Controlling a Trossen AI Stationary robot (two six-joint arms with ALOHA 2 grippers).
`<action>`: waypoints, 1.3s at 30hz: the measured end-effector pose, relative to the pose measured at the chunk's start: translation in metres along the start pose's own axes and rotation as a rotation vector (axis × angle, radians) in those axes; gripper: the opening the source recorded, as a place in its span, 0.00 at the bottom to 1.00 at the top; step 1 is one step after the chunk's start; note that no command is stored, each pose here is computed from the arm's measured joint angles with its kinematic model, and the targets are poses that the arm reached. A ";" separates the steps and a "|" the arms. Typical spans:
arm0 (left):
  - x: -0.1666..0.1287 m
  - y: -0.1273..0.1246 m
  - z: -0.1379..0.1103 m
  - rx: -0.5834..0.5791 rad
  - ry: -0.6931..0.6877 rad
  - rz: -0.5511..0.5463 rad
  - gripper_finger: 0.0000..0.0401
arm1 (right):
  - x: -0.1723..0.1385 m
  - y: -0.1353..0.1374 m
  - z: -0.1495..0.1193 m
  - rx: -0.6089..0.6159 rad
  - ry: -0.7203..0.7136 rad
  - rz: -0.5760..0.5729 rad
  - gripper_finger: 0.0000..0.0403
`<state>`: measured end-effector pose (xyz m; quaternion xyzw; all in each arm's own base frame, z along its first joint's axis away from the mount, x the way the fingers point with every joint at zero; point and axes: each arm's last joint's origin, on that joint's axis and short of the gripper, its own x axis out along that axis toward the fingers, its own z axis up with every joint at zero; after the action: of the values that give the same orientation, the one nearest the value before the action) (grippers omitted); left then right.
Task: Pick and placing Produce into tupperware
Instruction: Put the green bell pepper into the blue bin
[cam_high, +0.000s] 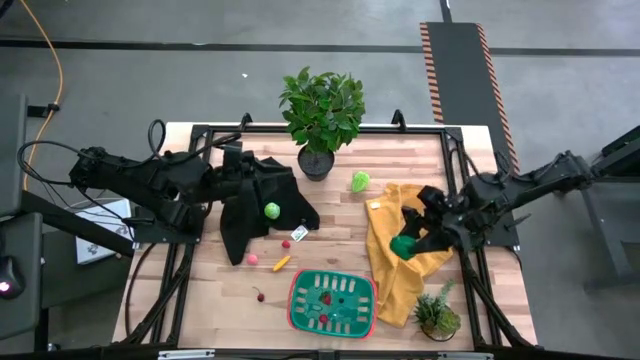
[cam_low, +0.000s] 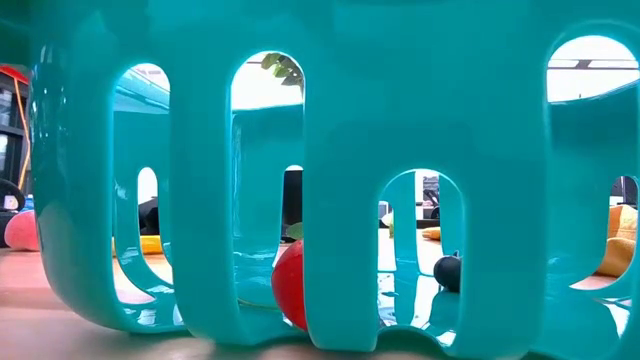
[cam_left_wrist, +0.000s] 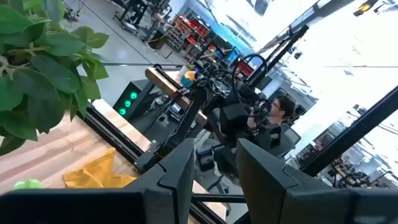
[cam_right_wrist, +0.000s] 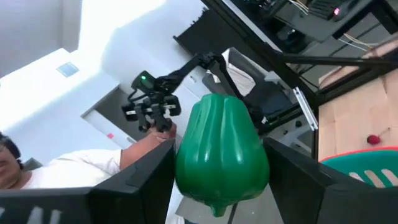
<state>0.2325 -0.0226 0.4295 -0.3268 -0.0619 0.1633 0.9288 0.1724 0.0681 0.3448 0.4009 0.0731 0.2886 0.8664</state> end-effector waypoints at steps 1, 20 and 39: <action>0.000 0.000 0.000 0.000 0.000 0.001 0.28 | 0.003 -0.001 -0.002 0.000 0.000 -0.013 0.53; -0.006 -0.005 -0.018 0.135 0.432 -0.406 0.28 | 0.080 -0.009 -0.015 0.005 0.013 -0.294 0.53; -0.027 0.026 -0.052 0.094 1.025 -0.243 0.28 | 0.159 -0.018 -0.007 0.041 0.327 -0.715 0.53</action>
<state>0.2119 -0.0433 0.3720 -0.3131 0.3701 -0.1237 0.8659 0.3088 0.1520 0.3434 0.3162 0.3509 0.0272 0.8810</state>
